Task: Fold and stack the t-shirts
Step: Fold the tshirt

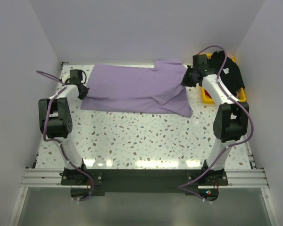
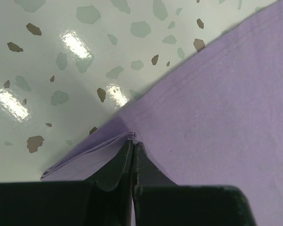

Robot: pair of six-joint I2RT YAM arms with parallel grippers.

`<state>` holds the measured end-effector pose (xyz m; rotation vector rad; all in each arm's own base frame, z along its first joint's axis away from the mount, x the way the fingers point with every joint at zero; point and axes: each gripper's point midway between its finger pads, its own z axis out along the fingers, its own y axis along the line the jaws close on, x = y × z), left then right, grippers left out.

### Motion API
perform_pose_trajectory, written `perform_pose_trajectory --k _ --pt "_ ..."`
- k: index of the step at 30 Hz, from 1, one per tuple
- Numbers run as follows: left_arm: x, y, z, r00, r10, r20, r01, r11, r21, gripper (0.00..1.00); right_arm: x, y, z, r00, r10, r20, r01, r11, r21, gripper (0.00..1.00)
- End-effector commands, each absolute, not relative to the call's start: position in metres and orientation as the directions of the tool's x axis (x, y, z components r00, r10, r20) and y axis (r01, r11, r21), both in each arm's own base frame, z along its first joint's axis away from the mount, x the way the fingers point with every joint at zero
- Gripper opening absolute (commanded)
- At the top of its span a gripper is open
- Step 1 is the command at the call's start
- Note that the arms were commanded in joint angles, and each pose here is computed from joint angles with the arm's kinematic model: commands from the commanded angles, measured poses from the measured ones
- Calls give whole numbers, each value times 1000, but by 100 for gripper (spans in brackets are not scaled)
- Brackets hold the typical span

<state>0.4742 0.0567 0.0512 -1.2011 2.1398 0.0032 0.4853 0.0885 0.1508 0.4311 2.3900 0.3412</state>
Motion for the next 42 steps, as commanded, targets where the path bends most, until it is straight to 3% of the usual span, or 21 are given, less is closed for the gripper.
perform_pose_trajectory --k 1,42 --pt "492 64 71 -318 -735 -599 -729 593 -341 0 493 83 163 -699 377 -607 203 919 337 0" --pt "504 63 78 -322 -734 -598 -706 606 -365 1 497 67 137 -710 403 -578 237 909 342 0"
